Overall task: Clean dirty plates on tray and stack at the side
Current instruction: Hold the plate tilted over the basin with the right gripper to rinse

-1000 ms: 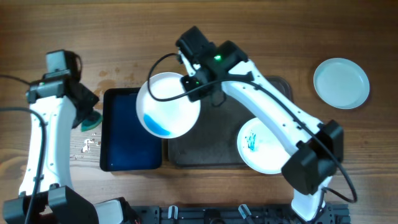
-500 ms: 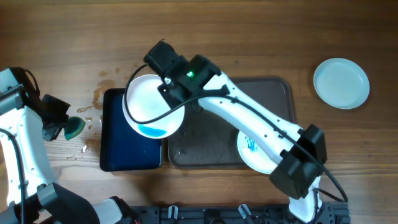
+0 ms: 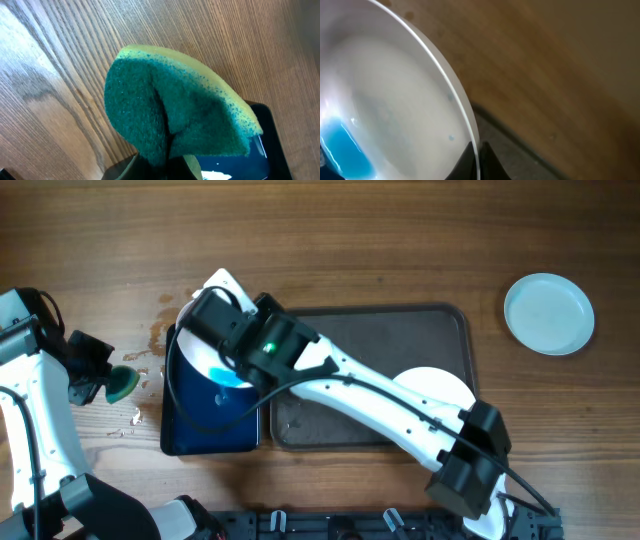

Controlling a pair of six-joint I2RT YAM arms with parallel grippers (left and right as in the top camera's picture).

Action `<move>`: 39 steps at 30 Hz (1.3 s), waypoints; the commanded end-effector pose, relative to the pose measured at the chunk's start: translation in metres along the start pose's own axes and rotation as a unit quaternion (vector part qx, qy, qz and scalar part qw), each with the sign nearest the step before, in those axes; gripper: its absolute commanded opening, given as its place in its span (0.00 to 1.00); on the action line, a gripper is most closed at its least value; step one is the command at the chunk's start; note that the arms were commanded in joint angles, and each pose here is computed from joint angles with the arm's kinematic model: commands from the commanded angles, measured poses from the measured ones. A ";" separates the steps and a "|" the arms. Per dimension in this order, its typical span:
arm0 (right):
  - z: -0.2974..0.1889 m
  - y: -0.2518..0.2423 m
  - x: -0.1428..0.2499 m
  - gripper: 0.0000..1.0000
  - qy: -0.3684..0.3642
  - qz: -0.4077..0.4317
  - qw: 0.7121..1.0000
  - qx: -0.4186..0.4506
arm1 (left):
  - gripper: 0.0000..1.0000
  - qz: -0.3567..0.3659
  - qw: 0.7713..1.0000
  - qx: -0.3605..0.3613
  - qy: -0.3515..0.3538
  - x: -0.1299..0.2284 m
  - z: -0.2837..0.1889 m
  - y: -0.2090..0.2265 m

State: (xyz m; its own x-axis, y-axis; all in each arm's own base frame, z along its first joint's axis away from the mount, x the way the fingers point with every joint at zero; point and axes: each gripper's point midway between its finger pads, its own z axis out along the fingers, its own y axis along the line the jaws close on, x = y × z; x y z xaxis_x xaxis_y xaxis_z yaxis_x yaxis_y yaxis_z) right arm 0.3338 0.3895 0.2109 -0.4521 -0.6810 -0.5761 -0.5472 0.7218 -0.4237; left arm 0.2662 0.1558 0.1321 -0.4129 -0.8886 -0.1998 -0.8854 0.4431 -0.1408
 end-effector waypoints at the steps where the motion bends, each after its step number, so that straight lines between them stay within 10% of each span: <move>1: -0.017 -0.014 -0.025 0.04 -0.044 -0.061 0.993 0.091 | 0.04 0.008 1.000 0.018 -0.017 -0.007 -0.011 -0.006; 39: -0.084 -0.008 -0.102 0.05 -0.135 -0.298 0.911 0.252 | 0.04 0.008 1.000 0.017 -0.016 -0.007 -0.011 -0.006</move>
State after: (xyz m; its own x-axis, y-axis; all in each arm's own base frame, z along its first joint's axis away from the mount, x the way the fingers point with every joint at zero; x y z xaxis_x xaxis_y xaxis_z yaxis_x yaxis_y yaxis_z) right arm 0.3284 0.4417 0.3154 0.0242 -0.9244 -0.3807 -0.2765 0.3597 -0.8911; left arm 0.2667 0.1560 0.1322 -0.4166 -0.8863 -0.2021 -0.8831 0.4473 -0.1414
